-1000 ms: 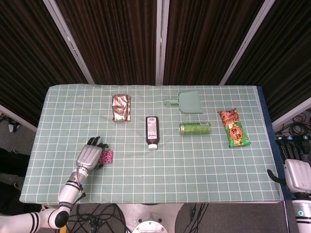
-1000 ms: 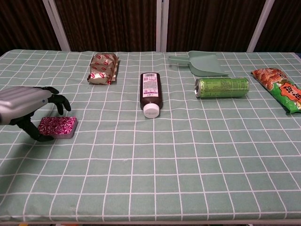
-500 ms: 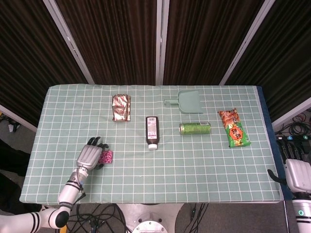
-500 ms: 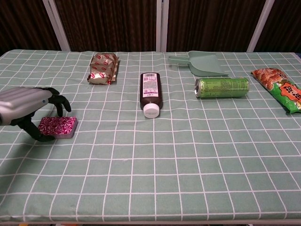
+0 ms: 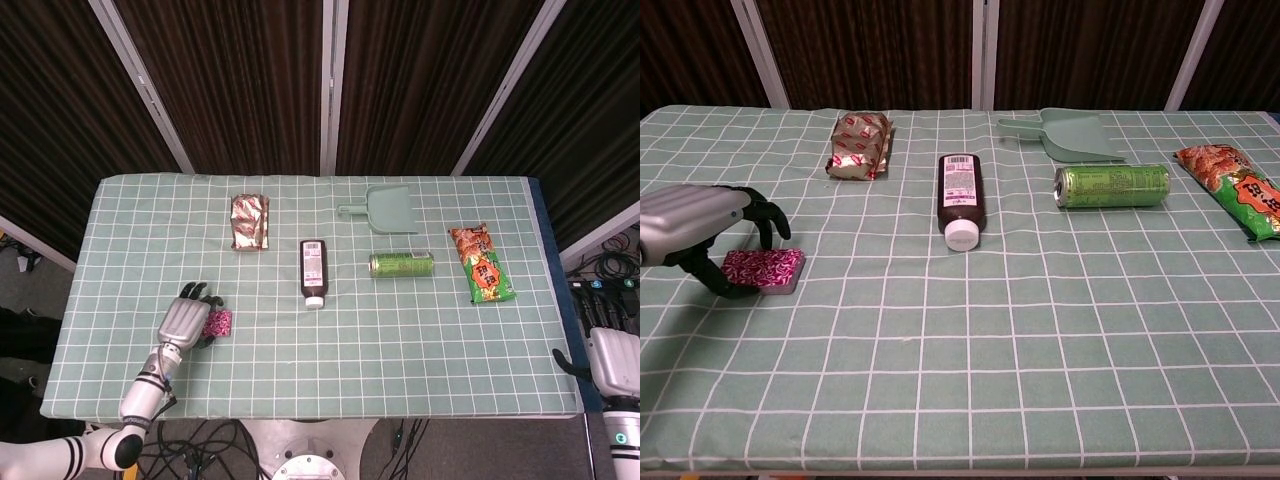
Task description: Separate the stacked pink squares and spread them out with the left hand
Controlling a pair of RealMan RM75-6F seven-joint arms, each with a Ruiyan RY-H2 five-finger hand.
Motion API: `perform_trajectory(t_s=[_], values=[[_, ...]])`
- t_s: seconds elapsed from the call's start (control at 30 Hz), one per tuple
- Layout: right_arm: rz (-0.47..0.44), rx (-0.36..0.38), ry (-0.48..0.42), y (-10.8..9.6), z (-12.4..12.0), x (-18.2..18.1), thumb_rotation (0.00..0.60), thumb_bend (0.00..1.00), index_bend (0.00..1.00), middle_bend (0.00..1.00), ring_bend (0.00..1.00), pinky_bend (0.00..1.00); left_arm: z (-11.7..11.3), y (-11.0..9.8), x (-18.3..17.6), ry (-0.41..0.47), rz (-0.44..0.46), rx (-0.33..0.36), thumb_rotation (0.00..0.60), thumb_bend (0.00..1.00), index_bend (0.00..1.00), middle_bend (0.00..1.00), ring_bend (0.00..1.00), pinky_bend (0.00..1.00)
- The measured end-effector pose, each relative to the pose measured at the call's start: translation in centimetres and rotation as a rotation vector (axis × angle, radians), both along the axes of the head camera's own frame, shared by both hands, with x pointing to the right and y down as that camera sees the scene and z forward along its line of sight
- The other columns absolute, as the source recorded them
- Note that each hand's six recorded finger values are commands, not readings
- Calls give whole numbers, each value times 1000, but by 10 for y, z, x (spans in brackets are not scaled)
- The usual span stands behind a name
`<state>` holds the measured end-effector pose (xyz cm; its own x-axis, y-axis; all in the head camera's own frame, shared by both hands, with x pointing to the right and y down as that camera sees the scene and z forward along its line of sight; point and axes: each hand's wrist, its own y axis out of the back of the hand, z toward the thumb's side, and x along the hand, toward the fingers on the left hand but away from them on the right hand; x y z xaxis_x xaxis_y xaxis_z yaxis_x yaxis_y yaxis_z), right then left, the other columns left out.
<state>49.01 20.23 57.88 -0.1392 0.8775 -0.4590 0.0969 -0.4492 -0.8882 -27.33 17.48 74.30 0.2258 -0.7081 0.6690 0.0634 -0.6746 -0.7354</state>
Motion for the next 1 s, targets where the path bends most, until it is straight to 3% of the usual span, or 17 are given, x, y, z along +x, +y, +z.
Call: perform_trajectory(t_s=[0.6,1.0], values=[[2,1,5,1,-1,3,600,153,0,0,0,0,-7,-7,-5,34,-37,22,600,253,322,446,130,96],[-5,-7,10,0,1,-1,600,153,0,0,0,0,-21,-45,-29,20,-100,83,600,258,323,449,131,96]])
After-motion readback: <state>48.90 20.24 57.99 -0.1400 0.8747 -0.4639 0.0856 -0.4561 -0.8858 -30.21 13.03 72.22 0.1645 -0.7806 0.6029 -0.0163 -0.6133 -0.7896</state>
